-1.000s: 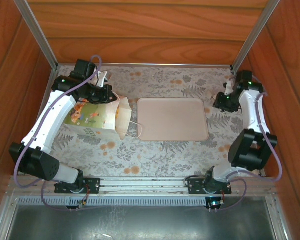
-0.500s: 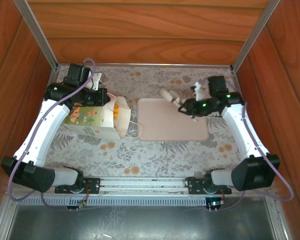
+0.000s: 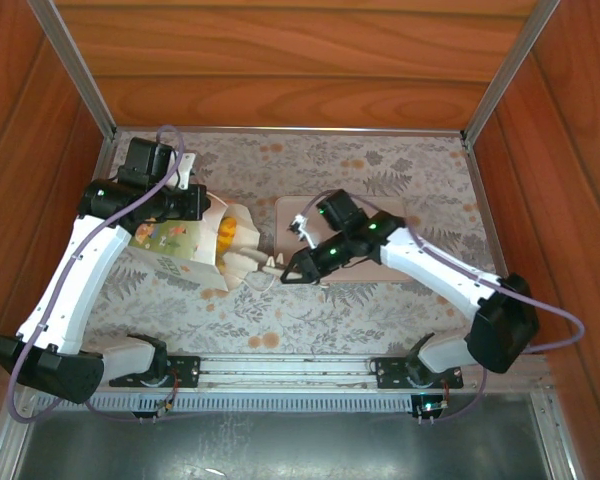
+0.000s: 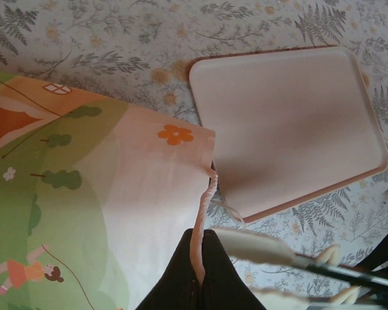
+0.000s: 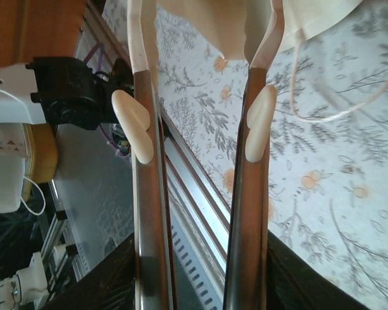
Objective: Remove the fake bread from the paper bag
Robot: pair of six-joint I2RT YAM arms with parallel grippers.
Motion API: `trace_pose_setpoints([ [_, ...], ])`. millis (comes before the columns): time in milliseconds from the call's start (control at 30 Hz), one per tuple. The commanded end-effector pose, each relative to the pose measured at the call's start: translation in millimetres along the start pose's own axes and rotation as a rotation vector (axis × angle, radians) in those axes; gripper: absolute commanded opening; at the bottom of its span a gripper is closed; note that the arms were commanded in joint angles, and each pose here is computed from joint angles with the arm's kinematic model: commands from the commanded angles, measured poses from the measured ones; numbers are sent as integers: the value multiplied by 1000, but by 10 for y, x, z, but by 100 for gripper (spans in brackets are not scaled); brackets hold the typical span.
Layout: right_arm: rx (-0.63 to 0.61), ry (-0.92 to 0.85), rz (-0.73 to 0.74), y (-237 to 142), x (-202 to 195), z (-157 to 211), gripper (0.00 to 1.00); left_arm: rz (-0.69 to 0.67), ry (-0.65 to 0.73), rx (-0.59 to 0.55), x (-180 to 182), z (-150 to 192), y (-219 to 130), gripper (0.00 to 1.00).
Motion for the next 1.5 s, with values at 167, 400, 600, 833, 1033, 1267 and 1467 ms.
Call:
trace_pose_setpoints([
  [167,-123,127,21,306,-202,-288,45,-9,16,-51,9,-34,-52,0],
  [400,-188,228,58,481,-381,-566,48,9,24,-59,-11,-44,-64,0],
  [600,-192,233,5,667,-463,-745,50,28,26,-57,-34,-64,-60,0],
  [833,-167,251,21,807,-529,-806,51,29,28,-54,-30,-64,-45,0],
  [1033,-120,227,53,921,-487,-817,46,32,28,-45,-31,-67,-14,0],
  [1267,-143,178,118,748,-372,-849,35,-1,17,-51,6,-78,23,0],
  [1467,-142,145,156,599,-269,-830,31,-16,10,-52,22,-89,51,0],
])
Point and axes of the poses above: each hand's point on the last joint's axis, 136 mm out from that joint toward the fingers, its own y axis out along the fingers, its own x axis along the line the jaws close on, z = x × y, the point moved 9 cm from there along -y, back along the fingers, and after that the axes turned 10 degrees about -y, right-handed, at the moved point
